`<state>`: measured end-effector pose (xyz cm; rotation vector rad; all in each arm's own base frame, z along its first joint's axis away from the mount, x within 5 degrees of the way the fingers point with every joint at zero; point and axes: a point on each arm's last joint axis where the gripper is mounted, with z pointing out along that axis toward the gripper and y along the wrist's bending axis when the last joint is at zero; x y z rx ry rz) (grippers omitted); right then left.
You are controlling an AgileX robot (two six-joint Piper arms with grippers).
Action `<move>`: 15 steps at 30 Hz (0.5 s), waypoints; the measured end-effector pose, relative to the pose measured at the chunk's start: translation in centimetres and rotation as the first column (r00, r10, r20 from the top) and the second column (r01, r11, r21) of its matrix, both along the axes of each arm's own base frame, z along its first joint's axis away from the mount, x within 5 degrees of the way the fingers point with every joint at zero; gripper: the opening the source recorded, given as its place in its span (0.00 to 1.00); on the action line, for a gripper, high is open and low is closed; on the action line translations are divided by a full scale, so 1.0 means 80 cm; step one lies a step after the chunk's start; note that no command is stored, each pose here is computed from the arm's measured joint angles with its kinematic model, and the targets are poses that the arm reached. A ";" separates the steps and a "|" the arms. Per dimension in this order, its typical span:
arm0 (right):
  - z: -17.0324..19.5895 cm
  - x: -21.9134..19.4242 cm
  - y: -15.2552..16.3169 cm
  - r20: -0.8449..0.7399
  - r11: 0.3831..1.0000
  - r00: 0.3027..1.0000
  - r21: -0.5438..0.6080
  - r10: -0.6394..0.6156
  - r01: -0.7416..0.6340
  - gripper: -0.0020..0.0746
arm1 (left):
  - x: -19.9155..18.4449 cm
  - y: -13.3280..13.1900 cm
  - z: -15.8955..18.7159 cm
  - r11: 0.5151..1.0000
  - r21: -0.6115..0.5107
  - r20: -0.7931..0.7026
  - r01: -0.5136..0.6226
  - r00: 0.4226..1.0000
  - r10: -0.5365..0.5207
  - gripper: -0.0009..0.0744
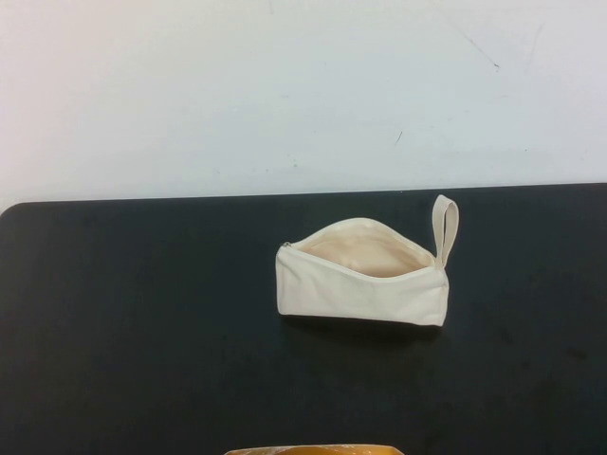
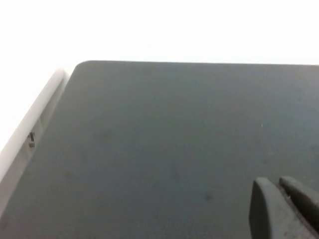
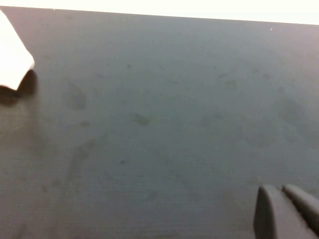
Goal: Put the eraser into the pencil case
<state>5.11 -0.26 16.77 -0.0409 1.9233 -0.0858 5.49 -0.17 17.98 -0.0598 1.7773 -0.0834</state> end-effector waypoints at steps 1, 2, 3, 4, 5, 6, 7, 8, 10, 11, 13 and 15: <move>0.000 0.000 0.000 0.000 1.000 1.000 0.000 0.000 0.000 0.02 | 0.000 0.000 -0.001 1.000 0.002 -0.011 0.001 1.000 -0.001 0.01; 0.000 0.000 0.000 0.000 1.000 1.000 0.000 0.000 0.000 0.02 | -0.001 0.000 -0.003 1.000 0.010 -0.029 0.003 1.000 -0.003 0.01; 0.000 0.000 0.000 0.000 1.000 1.000 0.000 0.000 0.000 0.02 | -0.001 0.000 -0.005 1.000 0.020 -0.044 0.007 0.999 -0.006 0.01; 0.000 0.000 0.000 0.000 1.000 1.000 0.000 0.000 0.000 0.02 | -0.001 0.000 -0.006 1.000 0.028 -0.054 0.010 0.999 -0.009 0.01; 0.000 0.000 0.000 0.000 1.000 1.000 0.000 0.000 0.000 0.02 | -0.002 0.000 -0.007 0.999 0.044 -0.062 0.016 0.998 -0.013 0.01; 0.000 0.000 0.000 0.000 1.000 1.000 0.000 0.000 0.000 0.02 | -0.002 0.000 -0.007 0.999 0.044 -0.066 0.016 0.998 -0.013 0.01; 0.000 0.000 0.000 0.000 1.000 1.000 0.000 0.000 0.000 0.02 | -0.002 0.000 -0.008 0.998 0.053 -0.070 0.019 0.997 -0.016 0.01; 0.000 0.000 0.000 0.000 1.000 1.000 0.000 0.000 0.000 0.02 | -0.002 0.000 -0.007 0.998 0.057 -0.070 0.021 0.997 -0.016 0.01; 0.000 0.000 0.000 0.000 1.000 1.000 0.000 0.000 0.000 0.02 | -0.002 0.000 -0.007 0.998 0.063 -0.072 0.022 0.997 -0.018 0.01; 0.000 0.000 0.000 0.000 1.000 1.000 0.000 0.000 0.000 0.02 | -0.002 0.000 -0.008 0.998 0.065 -0.074 0.023 0.997 -0.018 0.01; 0.000 0.000 0.000 0.000 1.000 1.000 0.000 0.000 0.000 0.02 | -0.002 0.000 -0.007 0.997 0.067 -0.074 0.024 0.997 -0.019 0.01; 0.000 0.000 0.000 0.000 1.000 1.000 0.000 0.000 0.000 0.02 | -0.002 0.000 -0.007 0.997 0.067 -0.075 0.024 0.997 -0.019 0.01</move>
